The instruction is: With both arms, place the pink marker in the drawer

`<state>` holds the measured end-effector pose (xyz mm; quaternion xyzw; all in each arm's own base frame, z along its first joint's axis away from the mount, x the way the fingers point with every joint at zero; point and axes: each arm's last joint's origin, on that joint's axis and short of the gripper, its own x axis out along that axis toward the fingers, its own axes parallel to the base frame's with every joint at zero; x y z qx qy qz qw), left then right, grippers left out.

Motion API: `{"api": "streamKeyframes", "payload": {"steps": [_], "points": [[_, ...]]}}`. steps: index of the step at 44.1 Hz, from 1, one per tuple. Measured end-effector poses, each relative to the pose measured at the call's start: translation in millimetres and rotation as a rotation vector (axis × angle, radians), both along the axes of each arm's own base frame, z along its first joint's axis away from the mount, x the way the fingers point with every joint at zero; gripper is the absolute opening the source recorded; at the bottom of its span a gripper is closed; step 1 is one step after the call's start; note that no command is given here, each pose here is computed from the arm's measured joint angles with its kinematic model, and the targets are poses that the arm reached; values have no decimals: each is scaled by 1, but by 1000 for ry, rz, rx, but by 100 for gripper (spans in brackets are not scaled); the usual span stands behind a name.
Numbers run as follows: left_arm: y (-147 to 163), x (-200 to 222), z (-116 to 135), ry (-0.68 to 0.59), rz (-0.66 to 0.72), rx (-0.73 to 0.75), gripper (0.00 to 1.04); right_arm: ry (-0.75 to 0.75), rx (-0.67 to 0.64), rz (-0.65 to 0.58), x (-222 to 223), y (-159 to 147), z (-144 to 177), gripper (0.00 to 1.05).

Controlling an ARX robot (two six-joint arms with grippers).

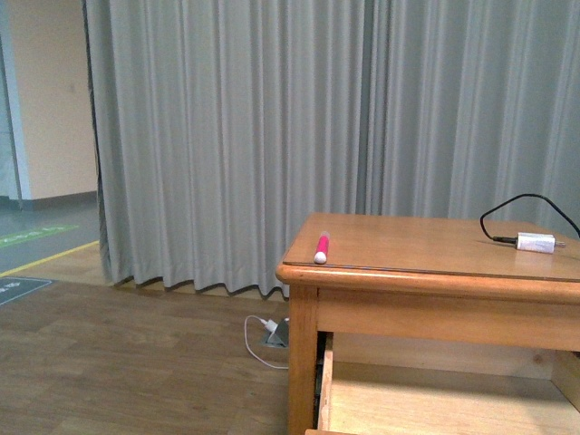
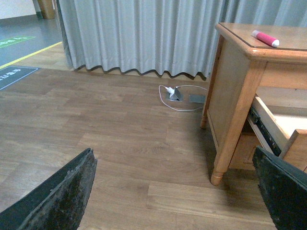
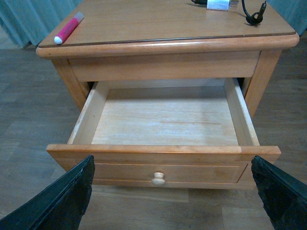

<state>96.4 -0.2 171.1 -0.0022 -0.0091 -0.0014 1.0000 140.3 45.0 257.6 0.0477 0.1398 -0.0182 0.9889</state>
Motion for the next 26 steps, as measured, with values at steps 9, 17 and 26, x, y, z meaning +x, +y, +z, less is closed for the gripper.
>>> {"api": "streamKeyframes", "payload": {"steps": [9,17,26], "points": [[0,0,-1,10,-7,-4,99,0,0,0,0,0,0,96],[-17,16,22,168,-104,-14,99,0,0,0,0,0,0,96],[-44,94,99,48,-172,42,99,0,0,0,0,0,0,96]]}}
